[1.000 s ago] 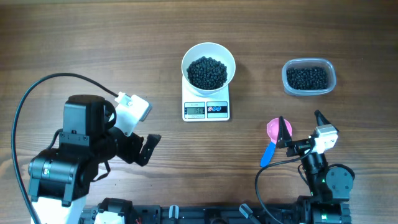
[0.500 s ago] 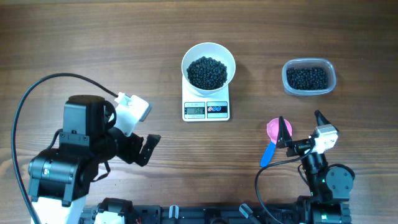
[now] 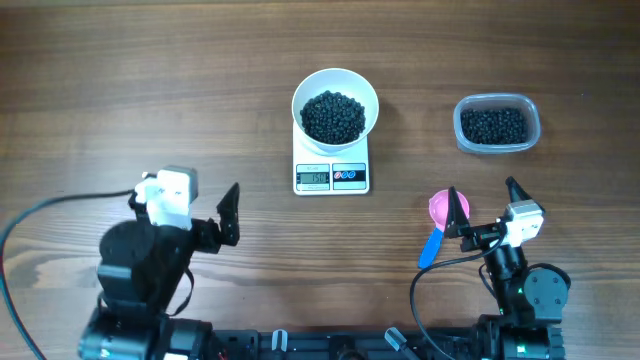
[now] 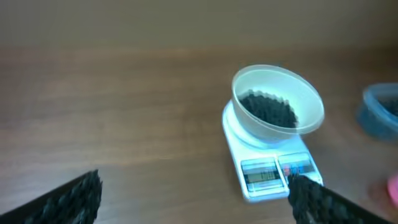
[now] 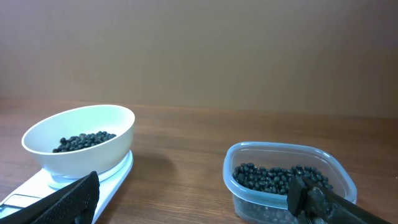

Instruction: Scoop item into bowl and weigh 150g on scale

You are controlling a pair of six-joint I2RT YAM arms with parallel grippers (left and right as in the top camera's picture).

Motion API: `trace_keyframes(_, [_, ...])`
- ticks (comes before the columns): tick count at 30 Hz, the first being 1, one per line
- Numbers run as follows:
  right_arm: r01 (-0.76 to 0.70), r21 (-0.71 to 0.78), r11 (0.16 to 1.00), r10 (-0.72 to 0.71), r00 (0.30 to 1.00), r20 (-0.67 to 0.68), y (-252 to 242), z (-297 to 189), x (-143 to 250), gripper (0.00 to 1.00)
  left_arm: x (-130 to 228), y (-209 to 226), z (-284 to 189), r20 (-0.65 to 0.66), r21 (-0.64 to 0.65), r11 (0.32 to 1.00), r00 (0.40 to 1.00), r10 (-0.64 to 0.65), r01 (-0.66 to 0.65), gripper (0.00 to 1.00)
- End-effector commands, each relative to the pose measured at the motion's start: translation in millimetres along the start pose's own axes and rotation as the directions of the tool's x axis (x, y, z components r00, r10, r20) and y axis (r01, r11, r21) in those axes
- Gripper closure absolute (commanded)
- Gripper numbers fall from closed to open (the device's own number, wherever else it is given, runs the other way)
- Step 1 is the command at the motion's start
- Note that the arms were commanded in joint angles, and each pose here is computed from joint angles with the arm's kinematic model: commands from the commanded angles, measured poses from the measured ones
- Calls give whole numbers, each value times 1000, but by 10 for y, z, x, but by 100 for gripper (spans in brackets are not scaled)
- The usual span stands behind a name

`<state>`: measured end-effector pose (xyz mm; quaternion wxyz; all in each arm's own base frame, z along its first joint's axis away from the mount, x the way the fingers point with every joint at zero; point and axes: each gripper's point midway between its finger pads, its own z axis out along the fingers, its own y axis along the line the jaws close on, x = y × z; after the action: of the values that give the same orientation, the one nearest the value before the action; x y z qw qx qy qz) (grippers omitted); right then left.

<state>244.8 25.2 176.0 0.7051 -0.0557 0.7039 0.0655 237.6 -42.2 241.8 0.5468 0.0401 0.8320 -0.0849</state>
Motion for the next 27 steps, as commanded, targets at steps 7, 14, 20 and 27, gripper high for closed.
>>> trace_keyframes(7, [-10,13,1000,10,1000,13,-20,-6,-28,0,294,335,22,214,-91,982,966,-145,167,0])
trace_keyframes(14, [-10,13,1000,9,1000,13,-20,-6,-28,0,474,424,101,291,-82,967,934,-207,241,0])
trace_keyframes(20, [-10,13,1000,10,1000,13,-20,-6,-28,1,525,462,136,317,-86,966,926,-205,244,0])
trace_keyframes(27, [-10,13,1000,9,1000,13,-20,-6,-28,0,619,478,211,338,-80,967,920,-201,241,0])
